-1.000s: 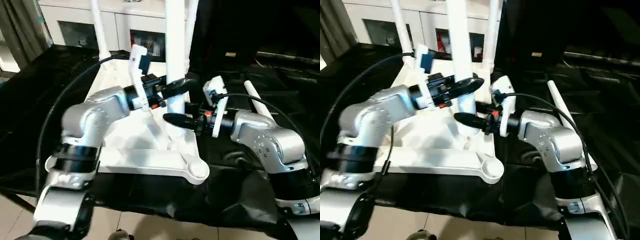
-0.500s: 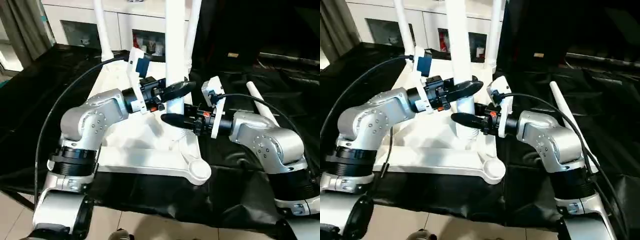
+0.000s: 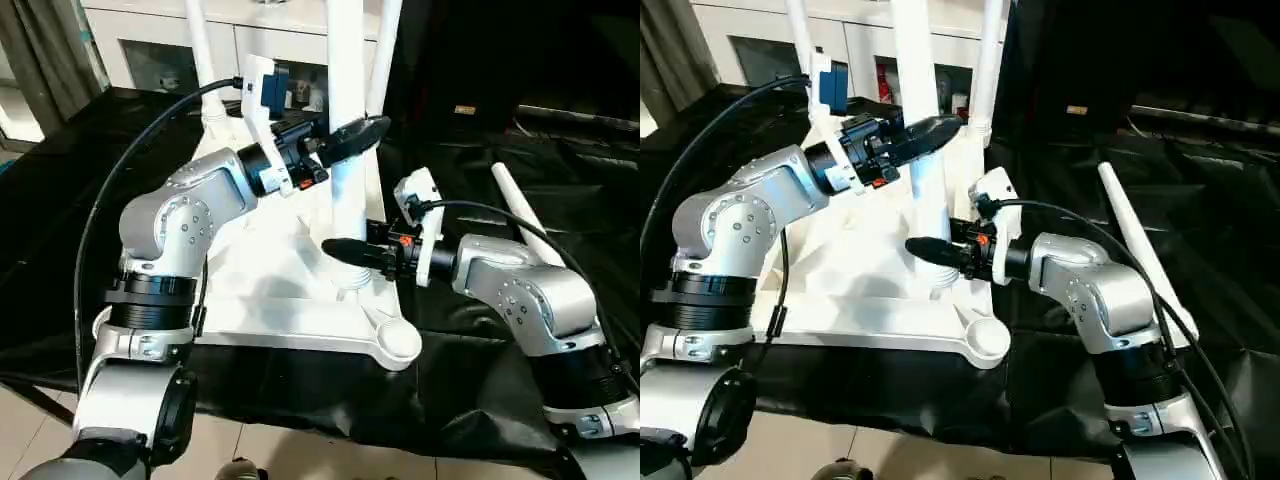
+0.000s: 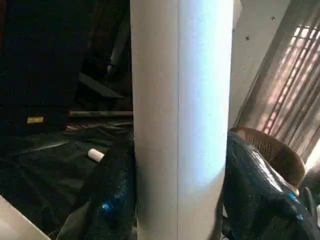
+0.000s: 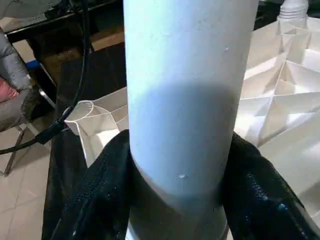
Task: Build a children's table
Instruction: Pick table leg
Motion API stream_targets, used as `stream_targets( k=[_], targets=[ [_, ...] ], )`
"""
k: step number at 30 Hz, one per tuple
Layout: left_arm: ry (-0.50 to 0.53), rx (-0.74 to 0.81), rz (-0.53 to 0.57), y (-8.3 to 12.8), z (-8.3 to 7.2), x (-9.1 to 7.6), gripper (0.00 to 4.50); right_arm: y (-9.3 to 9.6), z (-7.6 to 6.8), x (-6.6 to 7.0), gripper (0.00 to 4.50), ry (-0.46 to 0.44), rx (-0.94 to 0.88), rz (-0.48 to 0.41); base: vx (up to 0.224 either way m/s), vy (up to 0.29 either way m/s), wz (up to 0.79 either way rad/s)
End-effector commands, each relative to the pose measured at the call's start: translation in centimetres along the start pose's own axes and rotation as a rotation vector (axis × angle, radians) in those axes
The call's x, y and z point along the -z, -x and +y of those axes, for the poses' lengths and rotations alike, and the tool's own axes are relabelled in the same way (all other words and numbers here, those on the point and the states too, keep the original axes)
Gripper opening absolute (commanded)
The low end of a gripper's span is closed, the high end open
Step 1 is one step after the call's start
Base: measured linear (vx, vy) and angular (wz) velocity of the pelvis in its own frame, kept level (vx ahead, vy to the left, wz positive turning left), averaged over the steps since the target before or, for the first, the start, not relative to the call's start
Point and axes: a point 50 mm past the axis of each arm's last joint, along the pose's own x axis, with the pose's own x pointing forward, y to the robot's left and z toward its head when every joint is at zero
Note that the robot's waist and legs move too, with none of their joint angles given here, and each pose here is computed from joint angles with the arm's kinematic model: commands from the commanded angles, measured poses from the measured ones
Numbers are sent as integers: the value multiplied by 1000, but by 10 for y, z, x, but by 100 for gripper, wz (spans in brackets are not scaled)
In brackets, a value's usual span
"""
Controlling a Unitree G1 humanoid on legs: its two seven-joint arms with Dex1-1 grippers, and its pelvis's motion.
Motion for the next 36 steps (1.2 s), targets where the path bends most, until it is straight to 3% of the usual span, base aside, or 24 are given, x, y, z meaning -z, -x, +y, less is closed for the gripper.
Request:
stream_targets(
  k=[1,8,10,16,24,36],
  targets=[
    [7,36,5,-3,-5,-1,204,1,-2,-3,197,14,15,-10,0,0,0],
    [8,0,-9,-3,0,-5,182,0,-1,-7,197,49,19,-29,0,0,0],
    [4,27,-9,-3,-1,-7,180,0,0,-10,253,27,-8,-54,0,0,0],
    [-16,118,33,-1,-9,-7,180,6,0,-13,309,50,-52,-27,0,0,0],
    [-30,223,57,-2,-21,-5,180,14,1,-13,313,58,-145,31,0,0,0],
    [-39,295,83,-1,-29,0,180,9,3,-13,313,30,-192,15,0,0,0]
  ],
)
